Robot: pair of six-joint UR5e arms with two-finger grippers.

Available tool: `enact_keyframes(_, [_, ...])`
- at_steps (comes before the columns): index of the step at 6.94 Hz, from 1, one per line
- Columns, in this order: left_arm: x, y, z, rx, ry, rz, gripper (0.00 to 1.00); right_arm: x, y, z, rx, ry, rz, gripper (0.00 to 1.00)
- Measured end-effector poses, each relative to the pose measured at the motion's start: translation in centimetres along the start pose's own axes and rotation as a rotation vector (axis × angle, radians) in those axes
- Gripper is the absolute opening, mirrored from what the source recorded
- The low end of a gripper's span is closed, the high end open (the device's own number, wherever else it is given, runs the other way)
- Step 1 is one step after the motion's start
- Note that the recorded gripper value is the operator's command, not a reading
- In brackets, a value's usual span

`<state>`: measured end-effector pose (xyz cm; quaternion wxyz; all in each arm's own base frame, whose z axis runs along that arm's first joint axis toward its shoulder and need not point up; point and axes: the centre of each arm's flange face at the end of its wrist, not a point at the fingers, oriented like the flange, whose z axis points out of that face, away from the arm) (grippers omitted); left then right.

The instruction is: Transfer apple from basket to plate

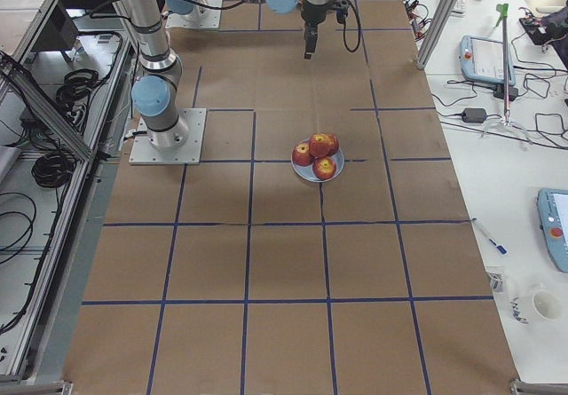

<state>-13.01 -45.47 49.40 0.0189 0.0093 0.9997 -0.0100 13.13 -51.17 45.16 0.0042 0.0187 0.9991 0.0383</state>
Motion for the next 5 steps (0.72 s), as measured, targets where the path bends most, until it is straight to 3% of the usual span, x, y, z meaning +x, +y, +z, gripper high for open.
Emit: enact_keyframes(5, [0.0, 0.0, 0.01, -0.001, 0.0, 0.0, 1.0, -0.17, 0.27, -0.46, 0.008, 0.002, 0.006, 1.0])
